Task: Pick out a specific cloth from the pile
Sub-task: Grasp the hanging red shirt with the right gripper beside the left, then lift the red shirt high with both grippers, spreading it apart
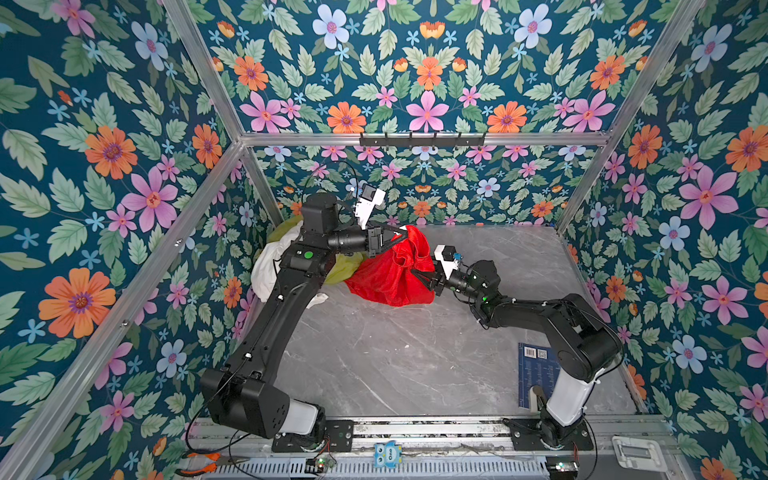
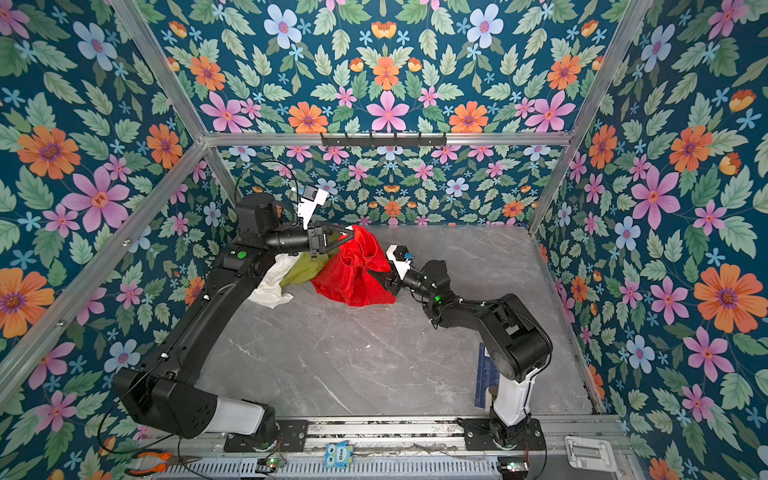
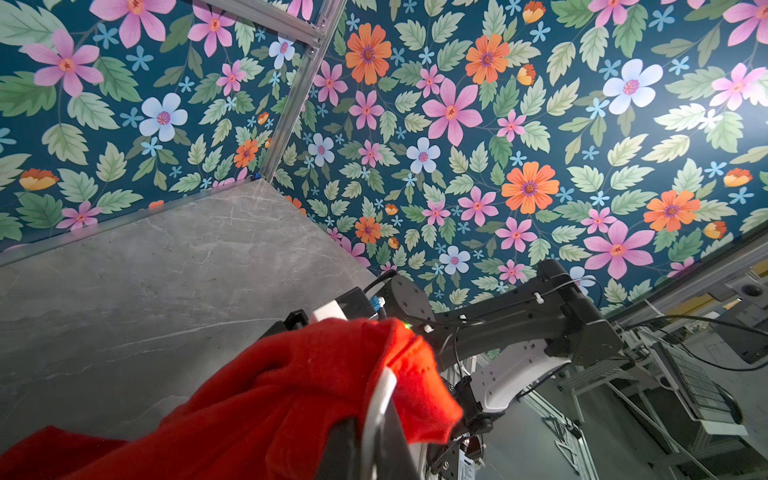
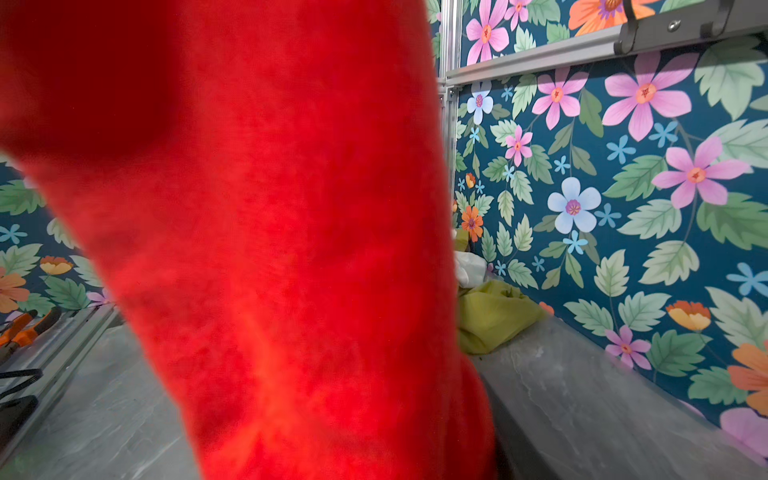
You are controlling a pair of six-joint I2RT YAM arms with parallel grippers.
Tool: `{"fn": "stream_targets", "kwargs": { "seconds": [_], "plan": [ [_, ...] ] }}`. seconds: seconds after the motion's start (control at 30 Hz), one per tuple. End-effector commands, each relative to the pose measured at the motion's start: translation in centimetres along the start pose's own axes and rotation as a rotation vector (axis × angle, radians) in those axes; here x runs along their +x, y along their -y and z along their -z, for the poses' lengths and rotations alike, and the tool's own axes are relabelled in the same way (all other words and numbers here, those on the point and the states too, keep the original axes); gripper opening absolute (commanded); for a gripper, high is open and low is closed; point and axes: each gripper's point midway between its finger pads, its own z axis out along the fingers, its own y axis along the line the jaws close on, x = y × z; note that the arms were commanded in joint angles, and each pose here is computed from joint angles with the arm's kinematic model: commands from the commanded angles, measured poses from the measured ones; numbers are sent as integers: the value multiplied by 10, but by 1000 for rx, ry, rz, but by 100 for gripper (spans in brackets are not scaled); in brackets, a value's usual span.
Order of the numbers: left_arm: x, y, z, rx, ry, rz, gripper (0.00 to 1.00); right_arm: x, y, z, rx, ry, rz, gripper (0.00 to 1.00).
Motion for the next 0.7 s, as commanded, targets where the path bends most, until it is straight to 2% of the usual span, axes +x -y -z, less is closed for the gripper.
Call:
{"fn": "stream_targets", "kwargs": {
  "seconds": [0.0,0.37,0.4,0.67],
  "plan": [
    [-17,2,5,-45,59,-61,0,-11,-3,1,-8,8,23,44],
    [-46,6,14,-113,158,-86,0,-41,-11,9,-15,25,57,16],
    [-50,8,16,-116,169,-89,0,-57,-14,12,-13,52,81,14],
    [-77,25,25,-112,247,-103,0,-88,-16,17,5,34,98,0]
  ]
}}
